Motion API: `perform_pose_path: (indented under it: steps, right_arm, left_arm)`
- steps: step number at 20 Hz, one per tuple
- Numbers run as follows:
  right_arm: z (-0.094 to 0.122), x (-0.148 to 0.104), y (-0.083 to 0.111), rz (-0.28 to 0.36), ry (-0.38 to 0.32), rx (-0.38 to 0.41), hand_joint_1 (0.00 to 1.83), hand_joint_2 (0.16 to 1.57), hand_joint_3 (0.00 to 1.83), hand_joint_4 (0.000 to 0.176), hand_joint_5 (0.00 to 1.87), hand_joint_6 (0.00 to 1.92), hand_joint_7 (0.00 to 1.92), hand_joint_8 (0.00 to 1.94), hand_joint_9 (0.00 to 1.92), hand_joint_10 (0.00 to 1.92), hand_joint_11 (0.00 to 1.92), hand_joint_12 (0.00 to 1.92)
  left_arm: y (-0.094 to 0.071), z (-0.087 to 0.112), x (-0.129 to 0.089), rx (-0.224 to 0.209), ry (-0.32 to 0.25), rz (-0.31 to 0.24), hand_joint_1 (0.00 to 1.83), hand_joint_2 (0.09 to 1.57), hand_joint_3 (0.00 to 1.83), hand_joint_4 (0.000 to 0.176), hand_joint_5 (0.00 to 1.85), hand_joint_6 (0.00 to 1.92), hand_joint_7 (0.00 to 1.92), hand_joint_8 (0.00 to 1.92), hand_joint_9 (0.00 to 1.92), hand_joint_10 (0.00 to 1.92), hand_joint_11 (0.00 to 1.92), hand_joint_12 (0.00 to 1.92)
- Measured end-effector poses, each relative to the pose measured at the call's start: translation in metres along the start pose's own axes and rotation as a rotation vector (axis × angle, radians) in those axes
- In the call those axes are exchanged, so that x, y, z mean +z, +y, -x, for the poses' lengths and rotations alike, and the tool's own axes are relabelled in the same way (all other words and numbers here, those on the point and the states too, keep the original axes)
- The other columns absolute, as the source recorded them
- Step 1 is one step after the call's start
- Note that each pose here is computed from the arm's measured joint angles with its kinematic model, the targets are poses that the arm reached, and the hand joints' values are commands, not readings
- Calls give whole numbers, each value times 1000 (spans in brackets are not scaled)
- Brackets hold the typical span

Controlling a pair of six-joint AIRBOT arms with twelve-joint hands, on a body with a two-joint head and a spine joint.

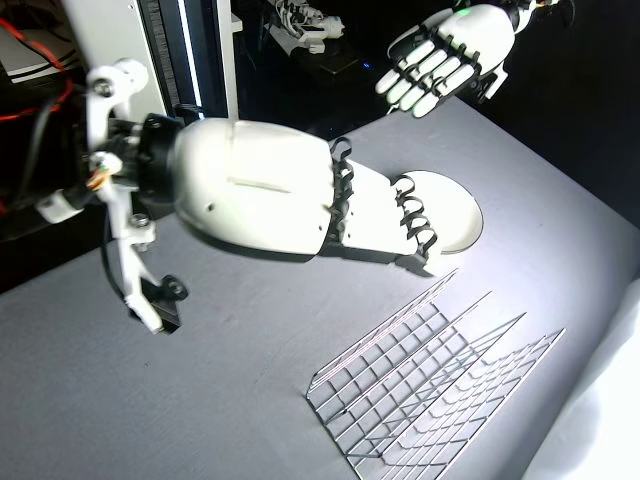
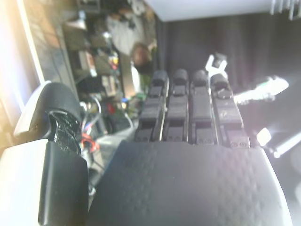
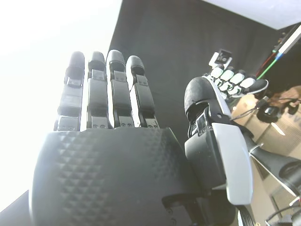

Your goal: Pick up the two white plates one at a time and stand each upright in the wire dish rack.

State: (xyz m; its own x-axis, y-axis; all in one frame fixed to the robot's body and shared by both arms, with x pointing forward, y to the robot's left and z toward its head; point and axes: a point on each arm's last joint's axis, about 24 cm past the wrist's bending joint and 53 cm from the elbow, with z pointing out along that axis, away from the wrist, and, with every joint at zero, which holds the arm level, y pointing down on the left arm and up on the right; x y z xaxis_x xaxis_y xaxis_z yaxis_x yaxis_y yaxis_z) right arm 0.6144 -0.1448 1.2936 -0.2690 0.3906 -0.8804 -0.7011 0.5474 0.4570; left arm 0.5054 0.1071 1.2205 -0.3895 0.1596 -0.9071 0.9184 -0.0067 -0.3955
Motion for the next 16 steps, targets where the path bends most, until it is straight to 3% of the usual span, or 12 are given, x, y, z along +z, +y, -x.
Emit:
perform_pose_path:
  steps: [3, 8, 12, 16]
  right_arm:
    - [8, 3, -1, -11, -21, 7, 36, 1391, 2, 0, 239, 2, 226, 1, 195, 2, 0, 428]
    - [8, 9, 2, -10, -18, 6, 121, 1375, 0, 0, 254, 1, 238, 1, 210, 5, 0, 477]
    - [4, 11, 4, -18, -9, 73, 98, 1377, 0, 0, 233, 0, 222, 0, 199, 1, 0, 470]
    - [-1, 12, 13, 8, -1, 111, 109, 1376, 0, 0, 221, 3, 215, 2, 186, 2, 0, 434]
  left_arm:
    - [15, -21, 9, 2, 57, 21, 0, 1214, 0, 0, 51, 3, 14, 5, 0, 0, 0, 0]
    - [30, -33, 17, -8, 69, 50, 0, 1221, 0, 0, 56, 4, 28, 9, 9, 3, 0, 0]
    - [50, -58, 13, 41, 144, 105, 0, 1225, 0, 0, 60, 4, 36, 8, 13, 4, 0, 0]
    - [81, -67, 2, 25, 154, 204, 0, 1213, 0, 0, 62, 4, 39, 6, 17, 3, 0, 0]
